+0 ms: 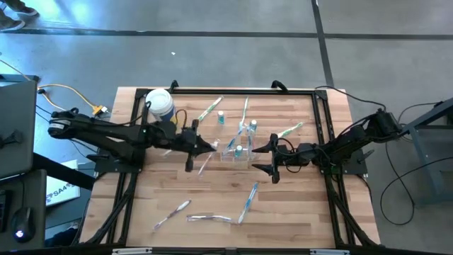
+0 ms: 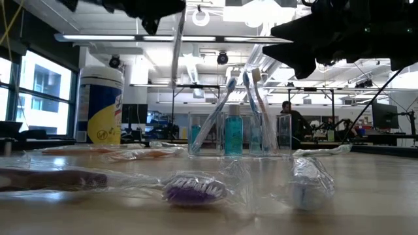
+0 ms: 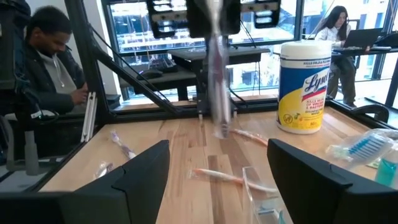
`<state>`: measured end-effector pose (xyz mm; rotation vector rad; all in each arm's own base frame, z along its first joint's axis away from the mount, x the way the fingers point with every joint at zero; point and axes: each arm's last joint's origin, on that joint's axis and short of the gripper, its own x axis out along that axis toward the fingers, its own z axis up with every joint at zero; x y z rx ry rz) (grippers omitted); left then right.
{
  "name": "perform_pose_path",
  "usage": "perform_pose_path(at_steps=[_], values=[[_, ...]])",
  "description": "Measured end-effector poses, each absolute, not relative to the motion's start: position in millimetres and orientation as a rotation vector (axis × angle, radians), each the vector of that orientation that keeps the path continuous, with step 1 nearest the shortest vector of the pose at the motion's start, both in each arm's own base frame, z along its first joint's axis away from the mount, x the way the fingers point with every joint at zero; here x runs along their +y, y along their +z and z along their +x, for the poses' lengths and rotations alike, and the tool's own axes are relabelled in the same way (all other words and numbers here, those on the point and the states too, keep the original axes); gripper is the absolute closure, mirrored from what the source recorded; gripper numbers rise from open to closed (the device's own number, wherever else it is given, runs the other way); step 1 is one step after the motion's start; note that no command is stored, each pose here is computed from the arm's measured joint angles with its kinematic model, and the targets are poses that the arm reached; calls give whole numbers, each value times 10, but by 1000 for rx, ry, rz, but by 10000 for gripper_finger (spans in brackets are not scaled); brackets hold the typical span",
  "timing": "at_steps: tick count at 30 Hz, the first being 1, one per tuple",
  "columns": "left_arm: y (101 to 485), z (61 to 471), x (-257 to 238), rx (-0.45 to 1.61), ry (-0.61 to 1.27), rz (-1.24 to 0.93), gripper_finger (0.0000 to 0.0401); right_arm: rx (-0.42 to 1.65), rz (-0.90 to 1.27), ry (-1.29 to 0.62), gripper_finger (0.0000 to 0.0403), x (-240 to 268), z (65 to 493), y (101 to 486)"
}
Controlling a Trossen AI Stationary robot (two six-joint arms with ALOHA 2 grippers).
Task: Pick & Place toothbrushing station
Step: Put the top violet toothbrush into the left section of the transparent organizer
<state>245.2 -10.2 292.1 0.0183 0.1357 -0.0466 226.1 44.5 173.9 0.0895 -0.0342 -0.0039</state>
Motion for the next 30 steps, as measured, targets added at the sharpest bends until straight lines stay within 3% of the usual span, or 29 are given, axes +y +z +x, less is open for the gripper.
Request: perform_pose_path(at_steps=[9,18,30], values=[[2841,2485,94,-52,-118,19,398,-33,85,-12,140,443,2261,1738],[2547,2756,251,-15,-69,-113,399,-43,84,-12,140,442,2260,1748],[2493,2762,298,28,-37,-133,400,-29,81,-13,140,443,2261,1734]])
